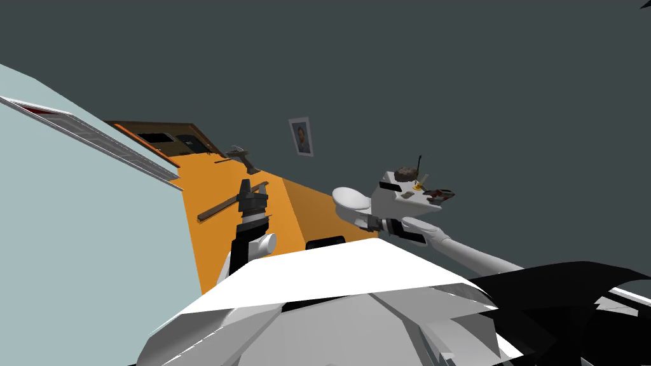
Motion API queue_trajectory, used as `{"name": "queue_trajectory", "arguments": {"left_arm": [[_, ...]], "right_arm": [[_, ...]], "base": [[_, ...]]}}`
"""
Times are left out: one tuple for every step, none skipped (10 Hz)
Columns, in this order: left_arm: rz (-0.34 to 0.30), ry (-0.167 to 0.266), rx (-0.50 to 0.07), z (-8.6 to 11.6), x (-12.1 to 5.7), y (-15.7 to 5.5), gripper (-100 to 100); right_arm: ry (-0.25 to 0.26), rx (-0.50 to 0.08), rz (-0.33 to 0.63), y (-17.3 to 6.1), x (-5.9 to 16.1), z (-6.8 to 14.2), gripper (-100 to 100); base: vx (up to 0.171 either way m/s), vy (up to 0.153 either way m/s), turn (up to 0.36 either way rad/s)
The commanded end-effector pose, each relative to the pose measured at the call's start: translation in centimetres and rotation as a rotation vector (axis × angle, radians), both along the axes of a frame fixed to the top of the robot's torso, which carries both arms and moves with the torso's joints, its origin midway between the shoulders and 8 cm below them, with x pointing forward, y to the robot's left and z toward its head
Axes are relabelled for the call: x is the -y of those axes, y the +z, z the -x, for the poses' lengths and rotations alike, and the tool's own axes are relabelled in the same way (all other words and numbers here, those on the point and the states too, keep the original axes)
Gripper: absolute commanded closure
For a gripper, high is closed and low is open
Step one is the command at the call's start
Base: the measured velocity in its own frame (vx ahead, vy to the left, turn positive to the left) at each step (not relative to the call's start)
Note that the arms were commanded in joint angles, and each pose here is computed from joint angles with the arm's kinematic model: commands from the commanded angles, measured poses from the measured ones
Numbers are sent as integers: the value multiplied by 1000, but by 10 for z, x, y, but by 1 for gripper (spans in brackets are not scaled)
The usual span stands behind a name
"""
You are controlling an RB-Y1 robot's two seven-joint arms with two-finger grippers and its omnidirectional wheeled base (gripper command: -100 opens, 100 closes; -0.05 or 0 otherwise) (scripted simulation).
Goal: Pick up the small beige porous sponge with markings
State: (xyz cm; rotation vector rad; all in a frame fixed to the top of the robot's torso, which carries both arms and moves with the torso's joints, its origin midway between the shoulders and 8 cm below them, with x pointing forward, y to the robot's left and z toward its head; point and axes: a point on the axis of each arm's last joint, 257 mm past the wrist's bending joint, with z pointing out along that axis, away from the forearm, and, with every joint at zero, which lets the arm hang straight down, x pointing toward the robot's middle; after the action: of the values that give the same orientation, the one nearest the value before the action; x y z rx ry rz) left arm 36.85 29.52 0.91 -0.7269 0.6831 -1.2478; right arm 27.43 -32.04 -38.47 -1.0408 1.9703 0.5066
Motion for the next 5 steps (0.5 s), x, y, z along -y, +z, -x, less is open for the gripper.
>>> {"name": "queue_trajectory", "arguments": {"left_arm": [[0, 0, 0, 0, 0, 0, 0], [0, 0, 0, 0, 0, 0, 0], [0, 0, 0, 0, 0, 0, 0], [0, 0, 0, 0, 0, 0, 0], [0, 0, 0, 0, 0, 0, 0]], "right_arm": [[31, -22, 106, -12, 33, 7, -100], [18, -35, 135, -15, 49, 9, -100], [15, -38, 138, -16, 51, 9, -100], [15, -38, 138, -16, 51, 9, -100], [15, -38, 138, -16, 51, 9, -100]], "base": [[-1, 39, 158], [1, 38, 158], [2, 3, 41], [-4, -14, -9], [-4, -21, -23]]}}
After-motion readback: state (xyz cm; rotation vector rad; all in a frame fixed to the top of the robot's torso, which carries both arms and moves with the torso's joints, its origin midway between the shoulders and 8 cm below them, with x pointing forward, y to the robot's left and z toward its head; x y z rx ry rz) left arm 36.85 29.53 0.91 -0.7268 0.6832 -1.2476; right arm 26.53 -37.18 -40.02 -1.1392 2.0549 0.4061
